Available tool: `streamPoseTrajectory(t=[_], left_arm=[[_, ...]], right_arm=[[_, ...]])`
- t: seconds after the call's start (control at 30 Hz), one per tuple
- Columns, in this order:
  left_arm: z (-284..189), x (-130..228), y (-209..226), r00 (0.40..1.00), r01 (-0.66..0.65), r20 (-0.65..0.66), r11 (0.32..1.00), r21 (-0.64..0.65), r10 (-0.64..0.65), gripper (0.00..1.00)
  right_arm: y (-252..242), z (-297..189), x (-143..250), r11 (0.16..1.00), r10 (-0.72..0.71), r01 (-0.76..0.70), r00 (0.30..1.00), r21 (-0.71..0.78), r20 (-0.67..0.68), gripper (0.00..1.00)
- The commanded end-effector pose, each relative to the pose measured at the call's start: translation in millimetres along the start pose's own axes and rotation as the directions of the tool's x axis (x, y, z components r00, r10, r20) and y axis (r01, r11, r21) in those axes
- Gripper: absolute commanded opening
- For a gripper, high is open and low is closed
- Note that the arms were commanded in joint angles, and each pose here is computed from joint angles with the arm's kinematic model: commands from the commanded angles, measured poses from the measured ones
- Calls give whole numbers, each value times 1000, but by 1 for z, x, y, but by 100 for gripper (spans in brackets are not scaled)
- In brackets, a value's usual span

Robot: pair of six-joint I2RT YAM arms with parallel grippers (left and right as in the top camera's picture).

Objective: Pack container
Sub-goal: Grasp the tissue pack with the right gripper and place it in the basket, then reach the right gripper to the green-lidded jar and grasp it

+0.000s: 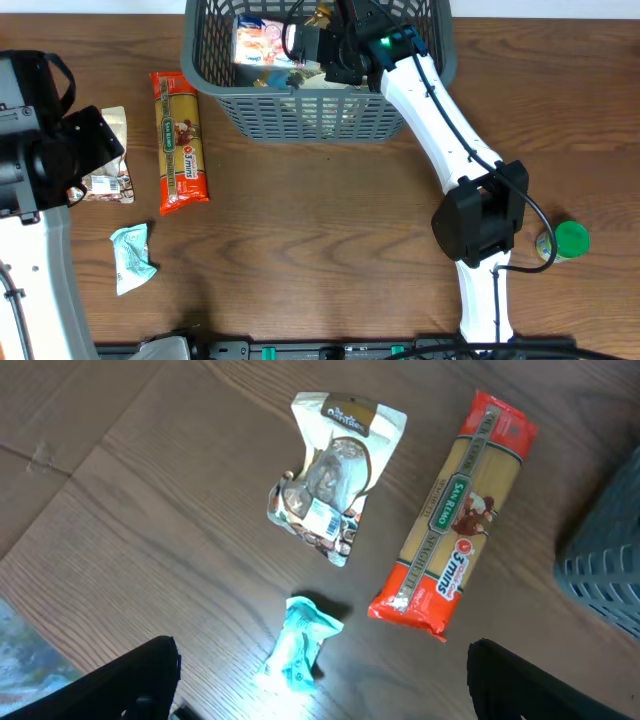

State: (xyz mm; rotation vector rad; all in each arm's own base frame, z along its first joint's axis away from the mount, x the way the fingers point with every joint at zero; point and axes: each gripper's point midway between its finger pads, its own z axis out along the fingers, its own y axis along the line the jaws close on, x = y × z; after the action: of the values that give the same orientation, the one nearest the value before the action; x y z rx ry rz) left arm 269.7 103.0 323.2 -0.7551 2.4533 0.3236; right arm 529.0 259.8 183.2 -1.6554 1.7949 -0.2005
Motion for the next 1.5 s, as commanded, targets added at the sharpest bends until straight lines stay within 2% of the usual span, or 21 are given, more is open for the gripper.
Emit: streamPoseTrajectory(t=[0.0, 0.17, 0.27, 0.43, 0.53, 0.57, 0.63, 0.7, 0.77, 0.83, 0.9, 1.0, 1.07, 1.17, 1.47], left_arm=[[-2, -2, 0, 1000, -7, 4, 1000, 6, 7, 91], [-2, -2, 0, 1000, -7, 4, 1000, 6, 7, 91], [-2, -2, 0, 1000, -7, 4, 1000, 6, 7, 91], [-2, -2, 0, 1000, -7, 3, 1000, 9, 7, 91], [-2, -2, 0, 1000, -7, 3, 1000, 9, 7, 91], [-2, -2, 0, 1000, -6, 3, 1000, 9, 6, 91], [-2, -2, 0, 1000, -6, 3, 1000, 9, 6, 91], [-2, -2, 0, 1000, -6, 3, 1000, 9, 6, 91], [-2, -2, 0, 1000, -6, 3, 1000, 9, 6, 91], [-2, -2, 0, 1000, -6, 3, 1000, 10, 6, 91], [-2, -2, -1, 1000, -6, 2, 1000, 12, 6, 91], [-2, -2, -1, 1000, -6, 2, 1000, 13, 6, 91], [-2, -2, -1, 1000, -6, 3, 1000, 13, 6, 91], [-2, -2, -1, 1000, -6, 2, 1000, 13, 6, 91], [-2, 0, 0, 1000, -8, -5, 1000, 11, 8, 91]], right_arm=[[-12, -11, -5, 995, 97, -98, 995, 32, 21, 99], [-20, -35, -17, 978, 200, -204, 978, 54, 63, 99], [-40, -71, -29, 942, 307, -321, 943, 101, 128, 99], [-85, -162, -29, 851, 438, -489, 862, 190, 254, 99], [-115, -220, -2, 714, 569, -650, 755, 259, 326, 99], [-125, -237, 14, 622, 639, -729, 683, 285, 354, 99], [-140, -271, 65, 317, 791, -887, 443, 337, 422, 99], [-129, -300, 126, -38, 873, -938, 137, 346, 468, 99], [-101, -320, 175, -326, 866, -883, -136, 338, 481, 99], [-67, -336, 219, -535, 811, -763, -344, 363, 473, 99], [-37, -348, 249, -630, 769, -655, -451, 417, 454, 99], [6, -361, 277, -727, 683, -491, -590, 480, 431, 99], [11, -359, 281, -689, 718, -536, -594, 488, 362, 99], [22, -357, 287, -698, 704, -537, -635, 474, 318, 99], [92, -349, 338, -726, 576, -337, -774, 599, 263, 99]])
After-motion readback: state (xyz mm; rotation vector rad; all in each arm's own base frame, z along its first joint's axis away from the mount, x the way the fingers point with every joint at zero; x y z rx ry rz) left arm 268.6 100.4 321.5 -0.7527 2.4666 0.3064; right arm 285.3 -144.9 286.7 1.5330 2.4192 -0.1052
